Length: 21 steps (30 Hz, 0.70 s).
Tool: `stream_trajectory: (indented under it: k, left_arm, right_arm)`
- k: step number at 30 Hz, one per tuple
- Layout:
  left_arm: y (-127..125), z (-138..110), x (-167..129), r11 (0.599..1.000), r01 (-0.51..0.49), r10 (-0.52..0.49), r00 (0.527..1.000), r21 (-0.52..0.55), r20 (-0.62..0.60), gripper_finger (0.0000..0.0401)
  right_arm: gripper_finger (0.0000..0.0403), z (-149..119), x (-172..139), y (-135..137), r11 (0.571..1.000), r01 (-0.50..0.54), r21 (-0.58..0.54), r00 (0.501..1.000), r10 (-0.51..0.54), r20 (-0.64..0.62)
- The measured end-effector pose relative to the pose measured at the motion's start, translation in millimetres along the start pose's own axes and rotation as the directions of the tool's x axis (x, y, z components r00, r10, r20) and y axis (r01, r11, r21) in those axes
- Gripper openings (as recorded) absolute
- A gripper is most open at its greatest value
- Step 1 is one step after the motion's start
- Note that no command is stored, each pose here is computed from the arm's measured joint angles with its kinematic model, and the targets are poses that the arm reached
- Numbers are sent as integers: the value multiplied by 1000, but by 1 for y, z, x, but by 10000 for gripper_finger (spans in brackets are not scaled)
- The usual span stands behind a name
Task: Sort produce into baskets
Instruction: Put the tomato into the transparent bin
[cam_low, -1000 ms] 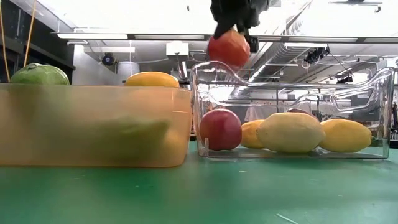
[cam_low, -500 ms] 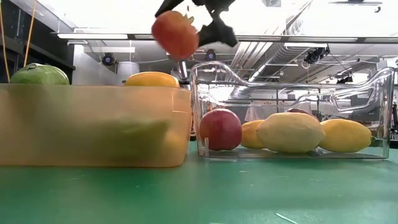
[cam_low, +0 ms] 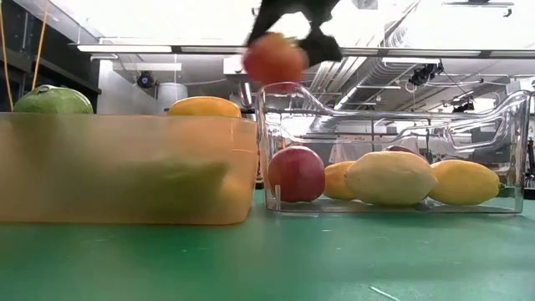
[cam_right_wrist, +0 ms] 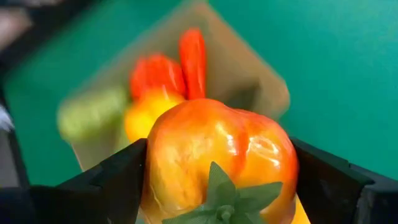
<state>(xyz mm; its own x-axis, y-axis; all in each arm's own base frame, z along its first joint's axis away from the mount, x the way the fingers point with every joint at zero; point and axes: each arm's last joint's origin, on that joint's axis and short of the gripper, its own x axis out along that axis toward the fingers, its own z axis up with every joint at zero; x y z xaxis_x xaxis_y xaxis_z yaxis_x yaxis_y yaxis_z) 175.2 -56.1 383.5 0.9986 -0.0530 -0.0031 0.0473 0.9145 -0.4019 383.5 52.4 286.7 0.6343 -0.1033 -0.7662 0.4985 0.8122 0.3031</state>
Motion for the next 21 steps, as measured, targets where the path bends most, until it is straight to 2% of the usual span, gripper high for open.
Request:
stream_trajectory:
  k: [6, 10, 16, 21]
  left_arm:
    - [-1, -13, 21, 1000, -19, 20, 999, 15, -44, 356]
    - [-4, -18, 35, 1000, -14, 15, 999, 15, -34, 356]
    - [-6, -24, 47, 1000, -6, 6, 1000, -1, -24, 356]
    - [-6, -24, 48, 1000, -5, 5, 1000, -20, -26, 356]
  right_arm:
    - [324, -42, -25, 12, 992, 85, -94, 978, -101, -182]
    - [325, -58, -30, 26, 987, 100, -124, 982, -118, -144]
    - [327, -56, -25, 25, 986, 158, -54, 982, -163, -94]
    - [335, -57, -25, 25, 988, 151, 14, 983, -148, -113]
